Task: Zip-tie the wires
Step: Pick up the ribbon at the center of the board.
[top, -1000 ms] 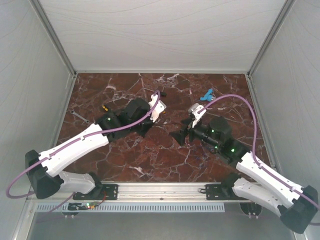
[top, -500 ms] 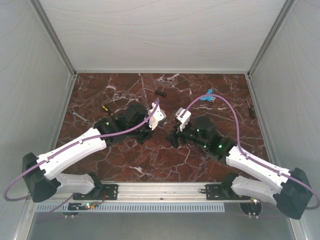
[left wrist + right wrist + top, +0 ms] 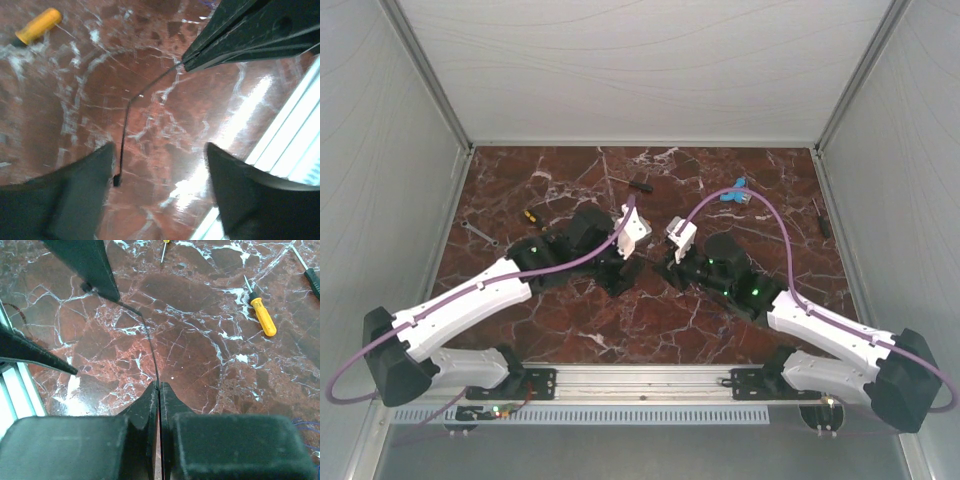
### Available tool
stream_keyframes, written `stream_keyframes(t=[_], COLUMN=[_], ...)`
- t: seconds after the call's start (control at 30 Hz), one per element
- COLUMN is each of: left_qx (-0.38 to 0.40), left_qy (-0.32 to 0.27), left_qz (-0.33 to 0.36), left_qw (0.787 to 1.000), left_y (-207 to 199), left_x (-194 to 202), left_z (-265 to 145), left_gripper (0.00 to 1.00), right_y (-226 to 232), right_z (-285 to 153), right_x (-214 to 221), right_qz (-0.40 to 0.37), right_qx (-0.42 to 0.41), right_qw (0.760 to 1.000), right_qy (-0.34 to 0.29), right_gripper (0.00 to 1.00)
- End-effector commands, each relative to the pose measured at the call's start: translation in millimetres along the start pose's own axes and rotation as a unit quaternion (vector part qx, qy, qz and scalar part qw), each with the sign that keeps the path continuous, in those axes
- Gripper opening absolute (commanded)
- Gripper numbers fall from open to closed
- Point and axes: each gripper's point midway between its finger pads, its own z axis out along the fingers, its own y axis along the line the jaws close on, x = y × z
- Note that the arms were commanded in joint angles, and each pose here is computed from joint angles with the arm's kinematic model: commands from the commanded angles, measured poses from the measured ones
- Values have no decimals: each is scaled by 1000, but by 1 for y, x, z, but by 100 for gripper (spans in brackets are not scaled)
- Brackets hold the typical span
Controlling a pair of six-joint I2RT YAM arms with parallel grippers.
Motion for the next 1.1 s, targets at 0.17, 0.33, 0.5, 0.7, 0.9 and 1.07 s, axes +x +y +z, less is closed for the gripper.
stream_keyframes(t=[0.17,0.33,0.5,0.7,0.9,1.07], left_qx=[-93,-44,108,271,304,345], left_qy=[-178,-276,-312,-309,-312,-310], left_qz=[-79,-144,-185,-166,-166,-168], left_qw=[976,949,926,896,885,870], left_y=[28,11,-39,-92,-100,-109], left_x=[-75,-101,-116,-124,-130,-140], left_z=[-51,-82,-89,-91,-83,-79], left_gripper=[100,100,99,93,85,80], right_y=[-6,-33,-39,-22,-2,4], right_z=[-6,-24,-46,-68,-83,-89], right_x=[-32,-65,-110,-161,-185,-189], right_qz=[40,114,146,157,155,150], right_qx=[30,111,117,52,-11,-30], right_qw=[995,969,933,894,873,868], right_qy=[-87,-191,-307,-417,-461,-472], right_gripper=[0,0,0,0,0,0])
